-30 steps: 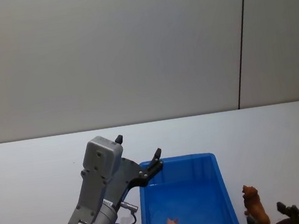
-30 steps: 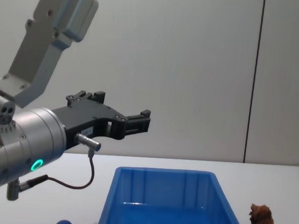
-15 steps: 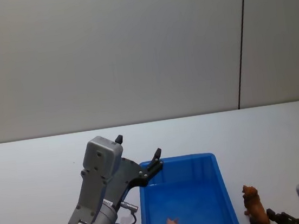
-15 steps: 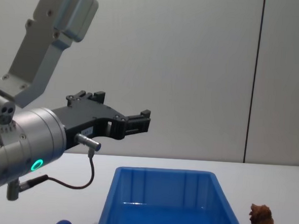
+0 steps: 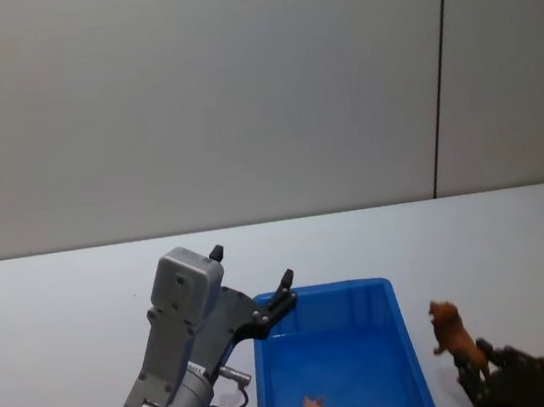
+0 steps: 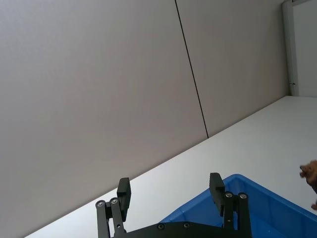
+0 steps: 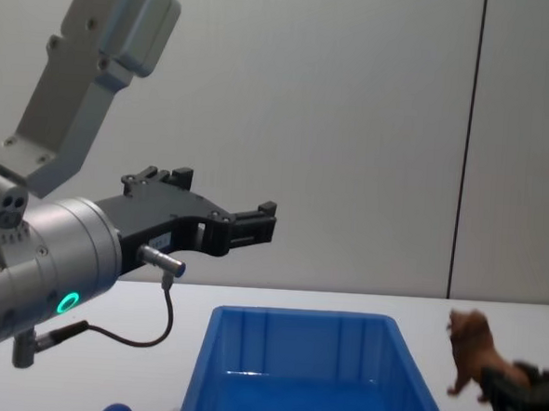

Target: Pick up the two dolls from the table and place them into the box.

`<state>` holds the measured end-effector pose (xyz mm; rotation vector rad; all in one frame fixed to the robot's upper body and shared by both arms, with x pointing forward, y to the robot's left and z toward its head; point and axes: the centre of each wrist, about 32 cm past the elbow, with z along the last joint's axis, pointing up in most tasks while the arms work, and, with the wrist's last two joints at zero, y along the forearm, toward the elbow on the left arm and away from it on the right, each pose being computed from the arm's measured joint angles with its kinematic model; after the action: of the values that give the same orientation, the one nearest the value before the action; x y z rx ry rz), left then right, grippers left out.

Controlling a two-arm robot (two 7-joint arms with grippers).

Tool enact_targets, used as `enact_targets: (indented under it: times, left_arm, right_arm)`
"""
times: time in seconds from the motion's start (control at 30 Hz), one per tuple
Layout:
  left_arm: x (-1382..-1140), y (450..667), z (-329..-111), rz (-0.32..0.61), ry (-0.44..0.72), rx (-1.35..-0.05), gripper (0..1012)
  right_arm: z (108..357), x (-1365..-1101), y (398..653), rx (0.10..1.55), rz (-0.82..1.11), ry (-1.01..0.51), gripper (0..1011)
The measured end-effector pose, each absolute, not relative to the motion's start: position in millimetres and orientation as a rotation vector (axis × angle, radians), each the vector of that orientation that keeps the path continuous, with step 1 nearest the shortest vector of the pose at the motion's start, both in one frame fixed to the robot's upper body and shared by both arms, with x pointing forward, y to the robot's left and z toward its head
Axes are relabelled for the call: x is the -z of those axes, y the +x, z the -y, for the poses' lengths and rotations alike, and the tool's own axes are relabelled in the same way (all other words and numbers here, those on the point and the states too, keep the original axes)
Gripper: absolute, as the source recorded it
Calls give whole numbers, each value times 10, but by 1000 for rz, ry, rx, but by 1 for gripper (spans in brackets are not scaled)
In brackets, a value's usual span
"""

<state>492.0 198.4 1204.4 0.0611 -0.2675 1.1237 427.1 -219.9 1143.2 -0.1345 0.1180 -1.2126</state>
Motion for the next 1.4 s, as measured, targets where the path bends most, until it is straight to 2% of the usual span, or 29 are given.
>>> enact_targets:
  times: [0.5, 0.83, 1.13, 1.17, 1.23, 1.27, 1.4]
  left_arm:
    - [-12044, 4920, -1984, 268, 61, -1124, 1003]
    - [-12044, 4920, -1984, 268, 61, -1124, 1003]
    - [-12044, 4920, -1984, 268, 61, -1124, 1003]
    - [-12044, 4920, -1984, 268, 61, -1124, 1003]
    - [-12044, 4920, -1984, 268, 61, -1124, 1003]
    - [-12044, 4920, -1984, 268, 61, -1124, 1003]
    - [-12044, 4920, -1984, 268, 61, -1124, 1003]
  right_arm:
    - [2088, -11774, 4453, 1111, -28, -20, 280]
    - [1919, -11785, 4646, 1023, -52, -22, 283]
    - [1786, -11726, 4808, 982, -95, -41, 543]
    - [1777, -11718, 4821, 982, -98, -43, 601]
    - [1768, -11708, 4835, 986, -102, -44, 631]
    - [1767, -11704, 4837, 990, -103, -45, 705]
    - [1772, -11693, 4833, 1012, -103, -43, 814]
